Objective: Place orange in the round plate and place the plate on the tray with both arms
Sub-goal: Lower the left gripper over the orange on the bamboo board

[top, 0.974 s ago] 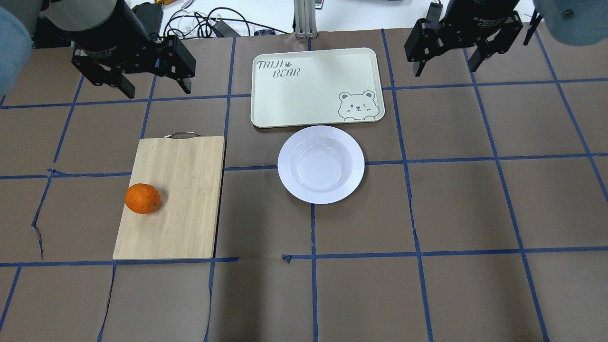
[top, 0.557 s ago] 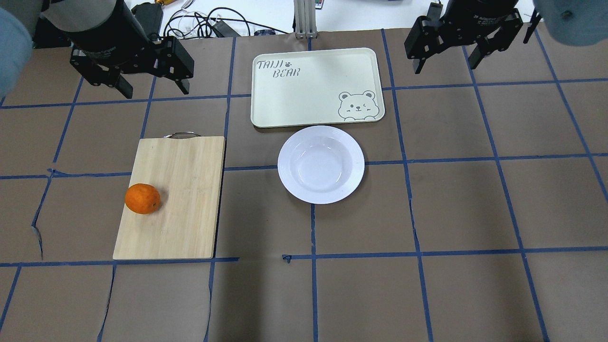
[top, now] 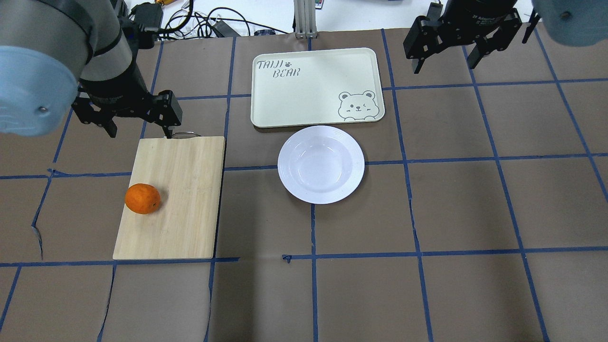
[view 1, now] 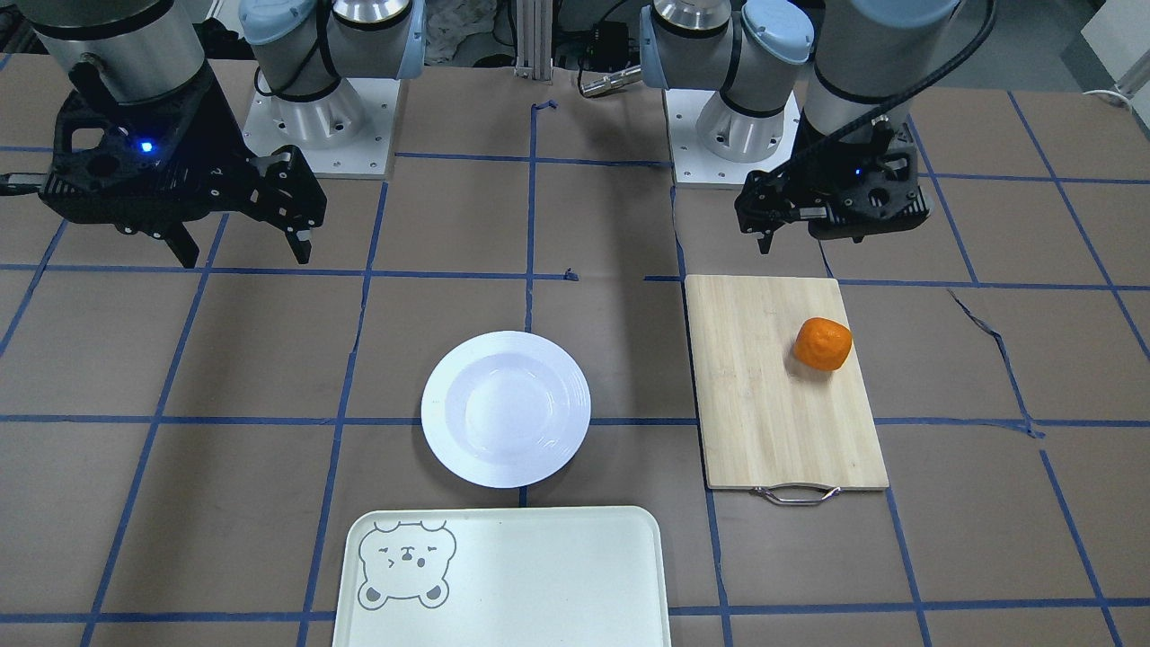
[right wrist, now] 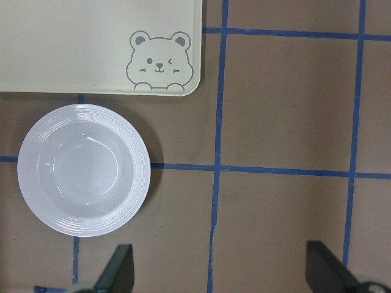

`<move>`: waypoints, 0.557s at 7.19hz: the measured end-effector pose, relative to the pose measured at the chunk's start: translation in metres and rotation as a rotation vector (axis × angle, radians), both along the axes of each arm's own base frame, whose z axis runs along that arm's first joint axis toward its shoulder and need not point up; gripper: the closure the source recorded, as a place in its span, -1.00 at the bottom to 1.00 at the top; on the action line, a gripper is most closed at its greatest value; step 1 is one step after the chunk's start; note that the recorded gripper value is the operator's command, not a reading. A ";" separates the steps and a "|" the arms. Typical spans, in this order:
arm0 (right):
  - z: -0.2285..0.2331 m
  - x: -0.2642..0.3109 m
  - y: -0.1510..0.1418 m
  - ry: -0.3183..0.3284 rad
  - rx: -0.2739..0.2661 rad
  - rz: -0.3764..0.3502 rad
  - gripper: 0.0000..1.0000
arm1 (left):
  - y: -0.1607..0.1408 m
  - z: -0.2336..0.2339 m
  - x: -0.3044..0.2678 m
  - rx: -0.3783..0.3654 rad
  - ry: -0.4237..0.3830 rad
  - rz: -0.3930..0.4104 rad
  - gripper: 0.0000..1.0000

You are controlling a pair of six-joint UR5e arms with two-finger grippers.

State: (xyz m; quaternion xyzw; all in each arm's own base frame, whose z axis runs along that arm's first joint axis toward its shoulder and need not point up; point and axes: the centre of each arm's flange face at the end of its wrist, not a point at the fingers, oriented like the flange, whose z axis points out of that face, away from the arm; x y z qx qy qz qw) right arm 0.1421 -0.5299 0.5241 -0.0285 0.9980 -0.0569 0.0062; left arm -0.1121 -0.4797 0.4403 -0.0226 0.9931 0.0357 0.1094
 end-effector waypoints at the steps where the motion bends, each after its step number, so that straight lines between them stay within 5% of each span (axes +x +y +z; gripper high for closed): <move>1: 0.000 0.000 0.000 0.000 0.000 0.001 -1.00 | 0.002 -0.035 0.016 0.064 -0.046 0.019 -1.00; 4: 0.000 0.001 0.000 0.000 0.000 0.002 -1.00 | -0.005 -0.117 0.050 0.153 -0.086 0.010 -1.00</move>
